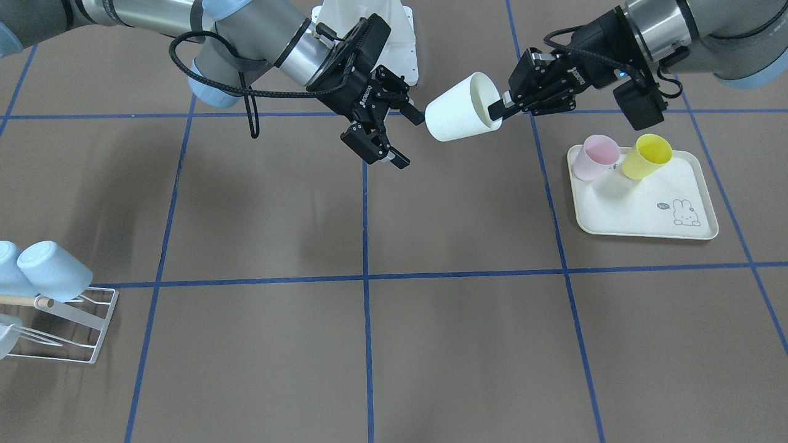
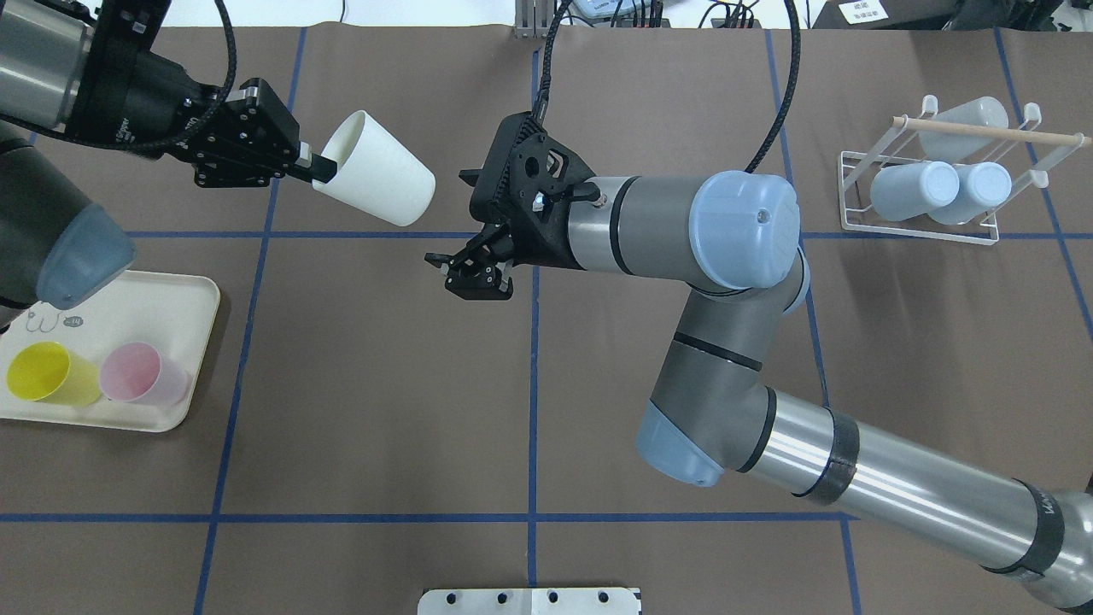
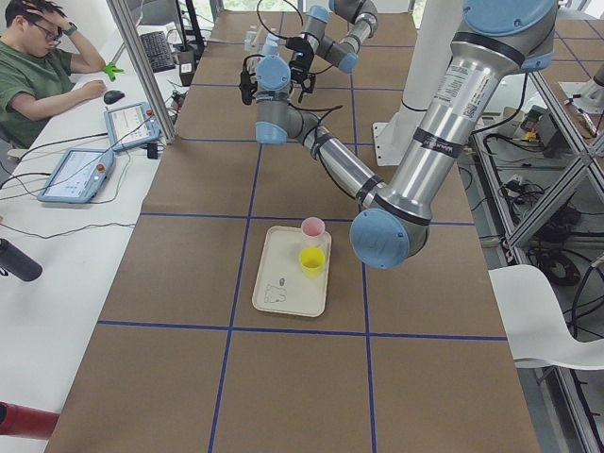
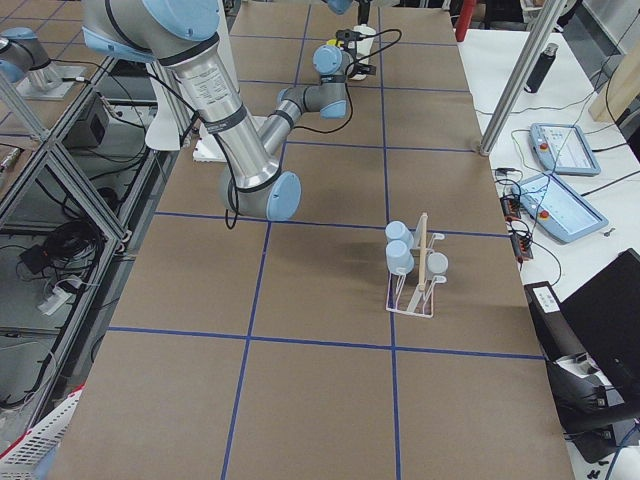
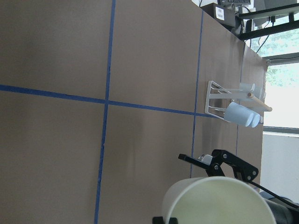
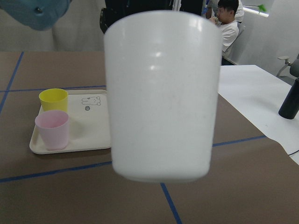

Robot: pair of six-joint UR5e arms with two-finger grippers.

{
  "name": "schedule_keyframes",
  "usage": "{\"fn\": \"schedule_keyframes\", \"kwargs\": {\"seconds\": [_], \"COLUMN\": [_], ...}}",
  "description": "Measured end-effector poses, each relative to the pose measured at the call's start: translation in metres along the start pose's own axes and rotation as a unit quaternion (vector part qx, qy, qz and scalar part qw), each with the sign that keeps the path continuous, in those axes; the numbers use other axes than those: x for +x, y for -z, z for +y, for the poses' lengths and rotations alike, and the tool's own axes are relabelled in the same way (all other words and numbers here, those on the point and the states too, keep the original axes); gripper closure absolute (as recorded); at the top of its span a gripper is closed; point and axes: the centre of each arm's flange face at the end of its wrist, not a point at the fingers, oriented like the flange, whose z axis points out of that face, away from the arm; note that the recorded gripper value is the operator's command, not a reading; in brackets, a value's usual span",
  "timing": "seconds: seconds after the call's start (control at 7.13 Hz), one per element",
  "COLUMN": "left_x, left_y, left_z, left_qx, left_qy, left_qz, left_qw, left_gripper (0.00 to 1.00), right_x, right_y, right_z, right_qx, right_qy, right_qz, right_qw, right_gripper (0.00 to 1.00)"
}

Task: Transfer IKEA cup to right arm and place on rack

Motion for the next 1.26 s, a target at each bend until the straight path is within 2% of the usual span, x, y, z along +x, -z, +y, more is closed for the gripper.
{"fn": "schedule_keyframes", "kwargs": {"seconds": [1.26], "left_x": [-0.004], "left_y": [-0.014], "left_z": [0.003], "left_qx": [-0.010], "left_qy": [0.002], "left_qz": [-0.003], "left_qw": [0.9999], "left_gripper": [1.00], "right_x": [-0.018], "right_y": [-0.002], "right_z": [-0.011], "right_qx": [0.022], "right_qy": [0.000], "right_qz": [0.004], "right_qw": [0.9997], "right_gripper": [0.01]}}
